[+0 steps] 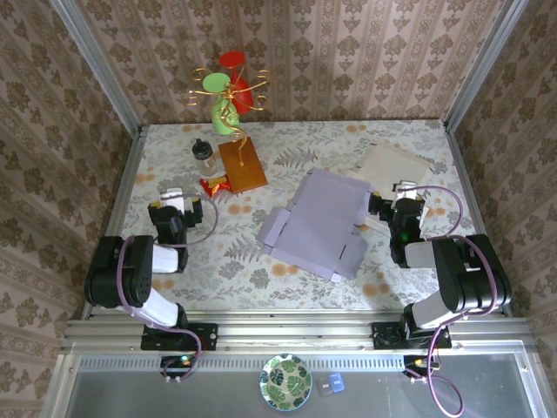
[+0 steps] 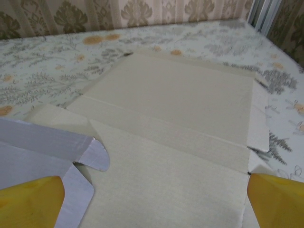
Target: Fold the paper box
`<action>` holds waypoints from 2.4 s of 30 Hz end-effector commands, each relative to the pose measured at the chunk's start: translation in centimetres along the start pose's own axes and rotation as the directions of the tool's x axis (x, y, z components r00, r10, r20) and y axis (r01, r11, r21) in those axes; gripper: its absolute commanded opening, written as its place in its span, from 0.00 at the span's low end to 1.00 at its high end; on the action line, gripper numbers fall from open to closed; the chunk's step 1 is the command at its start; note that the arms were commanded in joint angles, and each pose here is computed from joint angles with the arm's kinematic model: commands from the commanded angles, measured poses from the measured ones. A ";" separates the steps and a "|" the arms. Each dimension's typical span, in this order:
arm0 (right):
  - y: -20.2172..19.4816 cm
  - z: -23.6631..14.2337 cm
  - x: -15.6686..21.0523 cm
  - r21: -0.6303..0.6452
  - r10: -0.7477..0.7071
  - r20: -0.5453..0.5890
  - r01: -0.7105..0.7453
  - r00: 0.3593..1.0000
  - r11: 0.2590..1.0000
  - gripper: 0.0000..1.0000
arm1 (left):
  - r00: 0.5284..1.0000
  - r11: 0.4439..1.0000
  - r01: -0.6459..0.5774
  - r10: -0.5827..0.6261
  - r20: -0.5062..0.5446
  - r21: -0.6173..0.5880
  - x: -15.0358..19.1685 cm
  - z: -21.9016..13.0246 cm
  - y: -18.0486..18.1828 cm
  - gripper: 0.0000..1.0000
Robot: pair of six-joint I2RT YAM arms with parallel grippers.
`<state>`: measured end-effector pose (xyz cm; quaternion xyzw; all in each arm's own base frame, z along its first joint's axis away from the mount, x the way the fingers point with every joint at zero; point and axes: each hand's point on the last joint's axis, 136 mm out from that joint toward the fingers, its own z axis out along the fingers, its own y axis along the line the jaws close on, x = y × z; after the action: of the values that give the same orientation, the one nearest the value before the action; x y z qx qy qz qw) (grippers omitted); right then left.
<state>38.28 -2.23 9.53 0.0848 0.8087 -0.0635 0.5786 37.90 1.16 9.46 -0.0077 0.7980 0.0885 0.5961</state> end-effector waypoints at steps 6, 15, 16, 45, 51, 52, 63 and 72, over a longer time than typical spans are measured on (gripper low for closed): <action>0.0 -3.4 -6.2 0.077 -0.064 0.129 0.055 0.990 0.996 1.00 | 0.981 0.982 -0.091 0.117 0.156 -0.164 -6.2 -3.9 0.2 1.00; -0.8 -11.4 -20.7 0.151 0.206 0.119 -0.222 0.971 0.963 1.00 | 0.965 0.954 0.226 -0.248 -0.090 -0.198 -14.4 -10.2 0.7 1.00; -1.9 -11.9 -19.4 0.214 0.323 0.067 -0.329 0.944 0.920 1.00 | 0.917 0.919 0.325 -0.364 -0.165 -0.225 -13.0 -10.9 1.3 1.00; 12.2 -20.5 3.3 0.339 0.709 -0.644 -0.723 0.288 0.602 0.66 | 0.178 0.539 0.839 -0.406 -0.896 -0.077 3.1 -16.5 -21.9 0.63; 14.4 -20.3 3.4 0.295 0.665 -0.710 -0.759 0.233 0.581 0.65 | 0.156 0.512 0.848 -0.485 -0.860 -0.135 4.4 -14.8 -22.2 0.59; 14.8 -20.4 3.3 0.287 0.648 -0.726 -0.755 0.231 0.590 0.65 | 0.152 0.504 0.852 -0.499 -0.853 -0.143 4.5 -14.6 -22.3 0.59; 16.0 -21.1 2.6 0.228 0.553 -0.808 -0.758 0.203 0.611 0.65 | 0.134 0.473 0.858 -0.583 -0.801 -0.201 6.5 -13.4 -23.4 0.52; 15.4 -21.0 2.7 0.235 0.549 -0.817 -0.768 0.176 0.596 0.64 | 0.132 0.462 0.861 -0.605 -0.785 -0.212 7.2 -12.5 -24.2 0.48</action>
<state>21.39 16.90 12.92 0.3910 0.8575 0.3202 0.0969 26.25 -23.85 3.13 -0.3410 0.8629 -0.3510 0.1262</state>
